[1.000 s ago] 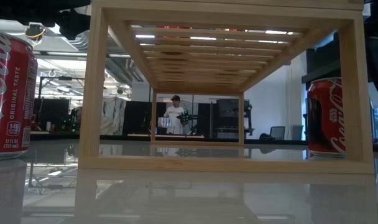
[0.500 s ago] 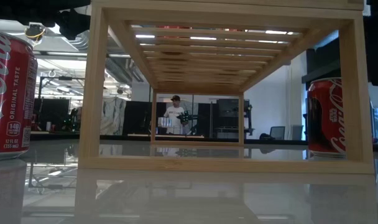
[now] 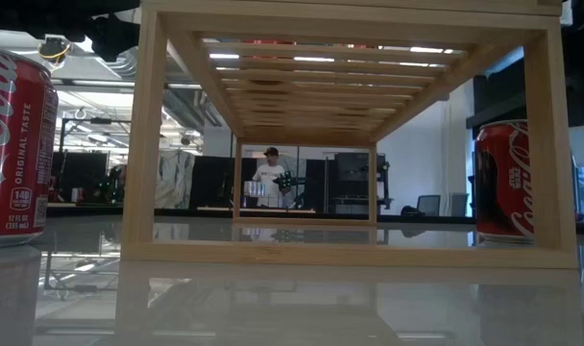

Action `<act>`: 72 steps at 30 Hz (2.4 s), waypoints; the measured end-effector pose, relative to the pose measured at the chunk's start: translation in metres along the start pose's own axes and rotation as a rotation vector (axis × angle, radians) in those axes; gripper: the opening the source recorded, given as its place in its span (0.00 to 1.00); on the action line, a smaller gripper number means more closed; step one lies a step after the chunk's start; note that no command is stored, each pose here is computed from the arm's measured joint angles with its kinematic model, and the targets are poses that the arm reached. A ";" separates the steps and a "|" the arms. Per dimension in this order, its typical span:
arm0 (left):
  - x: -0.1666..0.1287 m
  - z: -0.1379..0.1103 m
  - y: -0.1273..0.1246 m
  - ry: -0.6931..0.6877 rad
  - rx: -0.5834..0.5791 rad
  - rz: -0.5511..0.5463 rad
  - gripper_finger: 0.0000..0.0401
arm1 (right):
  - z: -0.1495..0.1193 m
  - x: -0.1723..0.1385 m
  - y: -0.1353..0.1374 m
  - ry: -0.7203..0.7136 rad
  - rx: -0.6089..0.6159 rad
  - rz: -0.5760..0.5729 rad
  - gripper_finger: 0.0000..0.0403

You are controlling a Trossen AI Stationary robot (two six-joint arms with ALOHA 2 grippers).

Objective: Place canned beverage on shelf
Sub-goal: Put the red and black soda can on the shelf aligned with the red and black soda can

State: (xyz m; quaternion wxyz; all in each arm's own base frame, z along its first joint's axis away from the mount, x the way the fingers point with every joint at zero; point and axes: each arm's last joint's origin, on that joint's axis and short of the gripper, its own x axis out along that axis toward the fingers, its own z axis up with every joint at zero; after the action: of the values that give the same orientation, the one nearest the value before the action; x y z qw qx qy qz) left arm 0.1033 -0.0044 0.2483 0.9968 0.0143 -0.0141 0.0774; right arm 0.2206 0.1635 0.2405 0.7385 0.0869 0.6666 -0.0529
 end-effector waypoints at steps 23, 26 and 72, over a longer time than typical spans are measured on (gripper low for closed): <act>0.000 0.000 0.000 0.000 0.000 -0.001 0.82 | 0.000 -0.002 0.000 0.013 -0.010 0.010 0.71; 0.000 0.000 0.000 0.000 0.000 -0.001 0.82 | 0.000 -0.002 0.000 0.013 -0.012 0.011 0.71; 0.000 0.000 0.000 0.000 0.000 0.000 0.82 | 0.003 0.001 0.002 -0.031 -0.014 -0.007 0.80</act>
State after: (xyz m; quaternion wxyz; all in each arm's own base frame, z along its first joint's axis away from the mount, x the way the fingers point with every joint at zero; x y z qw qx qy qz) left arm 0.1033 -0.0044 0.2483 0.9968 0.0144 -0.0140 0.0772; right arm 0.2237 0.1649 0.2397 0.7490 0.0786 0.6558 -0.0522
